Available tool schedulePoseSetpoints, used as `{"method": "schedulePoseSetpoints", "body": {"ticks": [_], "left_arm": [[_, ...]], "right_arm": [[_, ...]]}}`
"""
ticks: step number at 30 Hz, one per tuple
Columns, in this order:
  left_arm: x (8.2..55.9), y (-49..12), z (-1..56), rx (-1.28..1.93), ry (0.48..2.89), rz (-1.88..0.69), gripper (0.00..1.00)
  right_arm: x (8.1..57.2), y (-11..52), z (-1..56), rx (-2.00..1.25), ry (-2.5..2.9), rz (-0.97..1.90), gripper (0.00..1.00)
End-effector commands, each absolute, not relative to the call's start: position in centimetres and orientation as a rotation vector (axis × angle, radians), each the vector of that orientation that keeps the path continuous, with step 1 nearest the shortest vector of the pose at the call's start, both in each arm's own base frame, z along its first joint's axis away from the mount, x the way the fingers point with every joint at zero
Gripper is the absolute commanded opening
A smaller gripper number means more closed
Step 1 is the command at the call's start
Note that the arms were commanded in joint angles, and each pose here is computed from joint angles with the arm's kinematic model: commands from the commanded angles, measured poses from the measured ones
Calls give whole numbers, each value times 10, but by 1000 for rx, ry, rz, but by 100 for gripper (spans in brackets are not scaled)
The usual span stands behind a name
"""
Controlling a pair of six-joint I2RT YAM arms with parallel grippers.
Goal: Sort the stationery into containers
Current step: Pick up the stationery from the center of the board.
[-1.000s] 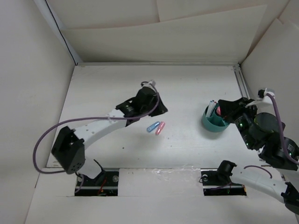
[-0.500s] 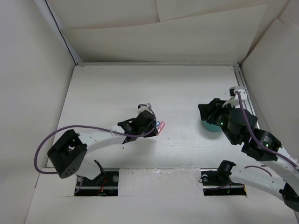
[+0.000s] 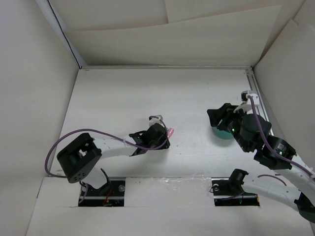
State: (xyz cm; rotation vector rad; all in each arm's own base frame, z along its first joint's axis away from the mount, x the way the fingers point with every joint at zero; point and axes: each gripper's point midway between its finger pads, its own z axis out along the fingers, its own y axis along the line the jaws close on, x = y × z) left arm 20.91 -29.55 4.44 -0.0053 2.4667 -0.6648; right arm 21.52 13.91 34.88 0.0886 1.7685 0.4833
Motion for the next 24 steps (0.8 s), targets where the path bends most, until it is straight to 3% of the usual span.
{"method": "schedulePoseSetpoints", "body": {"ticks": [1, 13, 19, 24], "left_arm": [[216, -300, 40, 6, 2441, -634, 40], [238, -291, 28, -28, 2433, -374, 40], [228, -290, 18, 47, 2433, -150, 40], [229, -288, 13, 49, 2416, -40, 35]], "right_arm": [[219, 143, 359, 94, 1725, 512, 53], [219, 145, 360, 83, 1720, 519, 53], [218, 144, 364, 87, 1712, 525, 53], [216, 135, 379, 108, 1683, 517, 53]]}}
